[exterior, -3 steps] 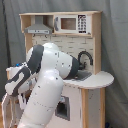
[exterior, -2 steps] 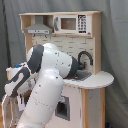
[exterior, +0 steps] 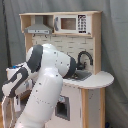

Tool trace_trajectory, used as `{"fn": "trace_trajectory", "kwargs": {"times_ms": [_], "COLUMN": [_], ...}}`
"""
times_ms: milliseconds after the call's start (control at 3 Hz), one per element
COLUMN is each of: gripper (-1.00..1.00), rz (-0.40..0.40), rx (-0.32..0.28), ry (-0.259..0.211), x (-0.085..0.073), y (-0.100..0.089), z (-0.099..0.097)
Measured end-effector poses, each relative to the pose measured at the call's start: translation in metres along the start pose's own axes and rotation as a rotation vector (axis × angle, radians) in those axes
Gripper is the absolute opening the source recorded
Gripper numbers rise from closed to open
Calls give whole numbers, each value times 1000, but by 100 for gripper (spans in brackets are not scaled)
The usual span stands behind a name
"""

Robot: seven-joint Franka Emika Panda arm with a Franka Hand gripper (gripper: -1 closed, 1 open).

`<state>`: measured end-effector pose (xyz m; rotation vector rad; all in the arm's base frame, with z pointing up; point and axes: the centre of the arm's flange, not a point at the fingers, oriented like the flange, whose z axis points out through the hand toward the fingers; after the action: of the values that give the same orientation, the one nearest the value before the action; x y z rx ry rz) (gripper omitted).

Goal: Play with the kitchen

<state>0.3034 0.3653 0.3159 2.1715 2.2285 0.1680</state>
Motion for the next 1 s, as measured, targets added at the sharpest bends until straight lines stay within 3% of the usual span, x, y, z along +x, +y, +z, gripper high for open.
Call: {"fn": "trace_trajectory", "kwargs": {"times_ms": [1000], "gripper": [-100], "rz": [96], "rx": [14], "ry": [-3], "x": [36], "y": [-11], "z": [9]}}
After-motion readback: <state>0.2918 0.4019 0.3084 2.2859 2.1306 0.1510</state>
